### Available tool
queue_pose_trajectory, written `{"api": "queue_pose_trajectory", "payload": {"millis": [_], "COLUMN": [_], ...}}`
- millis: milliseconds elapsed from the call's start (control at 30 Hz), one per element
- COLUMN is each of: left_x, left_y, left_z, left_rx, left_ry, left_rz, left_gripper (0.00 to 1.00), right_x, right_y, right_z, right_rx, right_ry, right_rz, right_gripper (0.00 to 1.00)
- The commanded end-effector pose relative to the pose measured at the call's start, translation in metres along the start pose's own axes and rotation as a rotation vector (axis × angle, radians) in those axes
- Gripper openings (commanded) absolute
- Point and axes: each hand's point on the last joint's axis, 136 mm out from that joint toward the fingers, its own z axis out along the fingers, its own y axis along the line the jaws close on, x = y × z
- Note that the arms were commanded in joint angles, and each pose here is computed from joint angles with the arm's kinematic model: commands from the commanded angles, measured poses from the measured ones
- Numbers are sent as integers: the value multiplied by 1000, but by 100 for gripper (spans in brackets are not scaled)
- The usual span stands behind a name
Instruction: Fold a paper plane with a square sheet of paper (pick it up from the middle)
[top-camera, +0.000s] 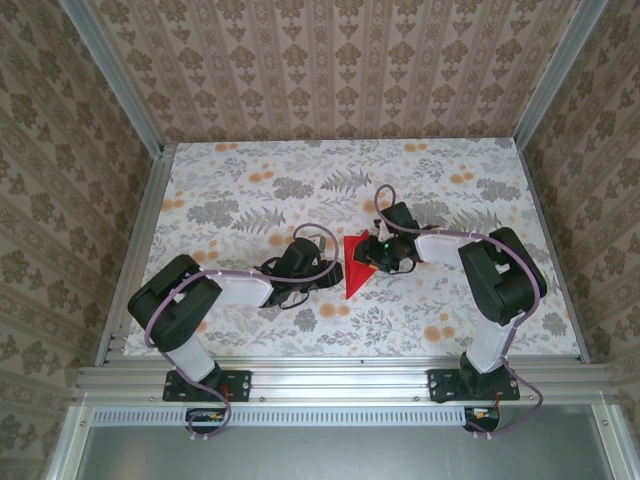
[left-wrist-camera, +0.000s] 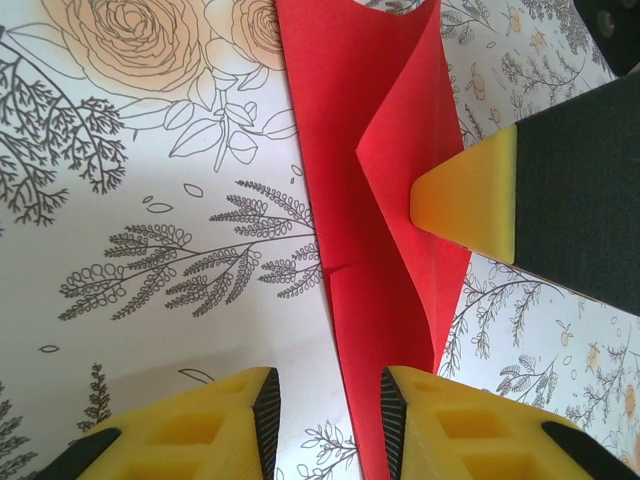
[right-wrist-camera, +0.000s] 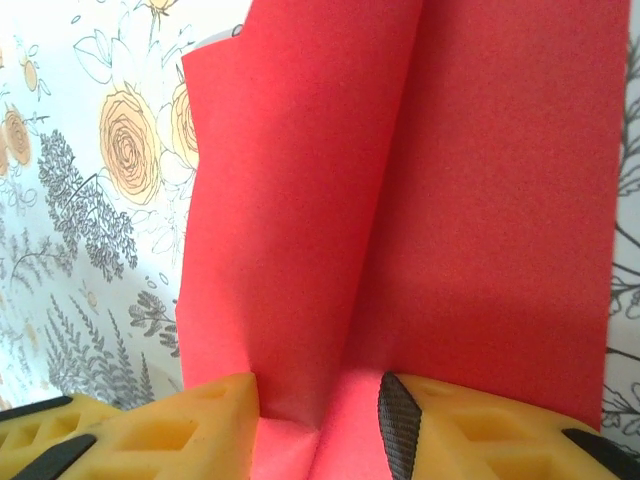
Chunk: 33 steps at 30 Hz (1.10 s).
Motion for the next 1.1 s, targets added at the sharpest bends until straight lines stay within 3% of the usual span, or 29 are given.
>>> {"api": "queue_pose_trajectory", "payload": {"millis": [0, 333, 600, 1067], "left_x": [-6, -8, -7, -2], "left_y": [0, -3, -10, -35], "left_z": [-6, -8, -8, 4], "left_rx": [-1, 12, 48, 185], "left_ry": [-28, -42, -33, 9], "left_rz": [-24, -46, -49, -57], "left_gripper": [35, 32, 30, 27], "right_x": [46, 52, 58, 64], "right_y": [-87, -101, -115, -122], "right_z": [14, 14, 14, 21], "right_rx": [360, 502, 590, 628], "right_ry": [117, 130, 141, 179], "right_rz": [70, 66, 109, 85], "right_gripper": [43, 48, 44, 47]}}
